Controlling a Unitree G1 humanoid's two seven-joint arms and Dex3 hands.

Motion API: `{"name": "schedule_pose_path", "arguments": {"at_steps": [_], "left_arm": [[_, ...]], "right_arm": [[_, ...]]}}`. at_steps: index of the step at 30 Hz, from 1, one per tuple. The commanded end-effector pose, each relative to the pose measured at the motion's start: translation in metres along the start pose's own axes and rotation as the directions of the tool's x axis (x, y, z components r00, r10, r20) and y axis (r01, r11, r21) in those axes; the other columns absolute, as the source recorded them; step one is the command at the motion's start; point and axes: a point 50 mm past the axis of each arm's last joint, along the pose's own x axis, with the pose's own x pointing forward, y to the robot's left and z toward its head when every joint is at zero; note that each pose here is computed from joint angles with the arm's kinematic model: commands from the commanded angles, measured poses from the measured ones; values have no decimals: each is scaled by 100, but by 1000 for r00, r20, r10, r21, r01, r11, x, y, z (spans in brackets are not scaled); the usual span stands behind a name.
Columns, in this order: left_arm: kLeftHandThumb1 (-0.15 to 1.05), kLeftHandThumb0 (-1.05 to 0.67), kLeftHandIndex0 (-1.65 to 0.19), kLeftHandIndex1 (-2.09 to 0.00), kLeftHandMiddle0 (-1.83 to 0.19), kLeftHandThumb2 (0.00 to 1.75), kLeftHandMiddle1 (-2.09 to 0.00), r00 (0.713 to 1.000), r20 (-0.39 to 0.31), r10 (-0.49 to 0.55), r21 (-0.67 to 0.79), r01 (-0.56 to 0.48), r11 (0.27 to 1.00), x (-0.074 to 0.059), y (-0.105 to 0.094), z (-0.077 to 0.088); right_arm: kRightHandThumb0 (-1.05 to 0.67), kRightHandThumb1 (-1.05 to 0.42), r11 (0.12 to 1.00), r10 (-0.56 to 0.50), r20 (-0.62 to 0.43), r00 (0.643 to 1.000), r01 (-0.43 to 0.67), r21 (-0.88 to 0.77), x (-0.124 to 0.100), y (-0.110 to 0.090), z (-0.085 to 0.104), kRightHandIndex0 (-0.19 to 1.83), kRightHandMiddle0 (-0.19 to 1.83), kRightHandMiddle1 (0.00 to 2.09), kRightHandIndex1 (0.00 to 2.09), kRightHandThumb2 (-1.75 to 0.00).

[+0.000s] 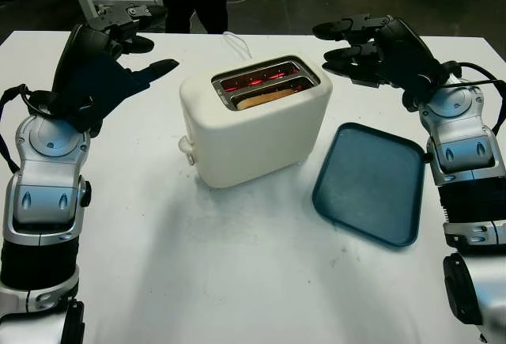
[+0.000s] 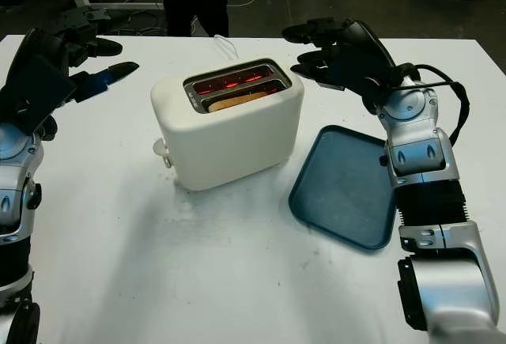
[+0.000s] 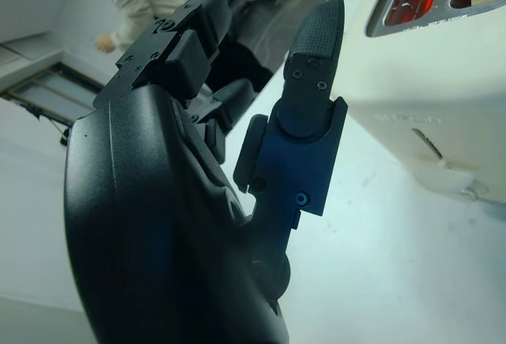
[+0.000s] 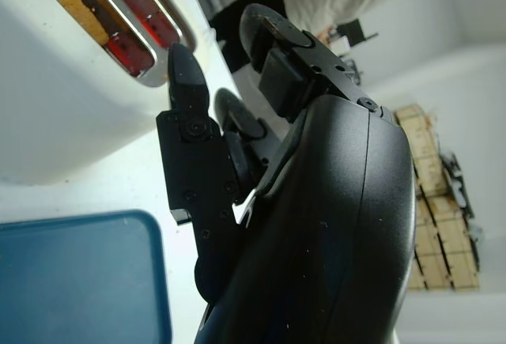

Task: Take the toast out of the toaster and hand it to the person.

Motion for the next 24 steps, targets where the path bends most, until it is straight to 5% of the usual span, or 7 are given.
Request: {"name": "schedule_pose_path", "arguments": {"at_steps": [1, 24], "left_arm": [[92, -55, -46, -27, -16, 11, -96, 1000, 16, 0, 0, 0, 1000, 1, 1, 5], [92, -54, -45, -30, -18, 10, -95, 1000, 8, 4, 4, -4, 1000, 1, 0, 5]], "right_arm": [[-30, -92, 1000, -2, 6, 1000, 2, -4, -1, -1, 2, 75, 67, 0, 1, -14], [-31, -92, 1000, -2, 6, 1000, 2, -27, -2, -1, 3, 76, 67, 0, 1, -14]]}}
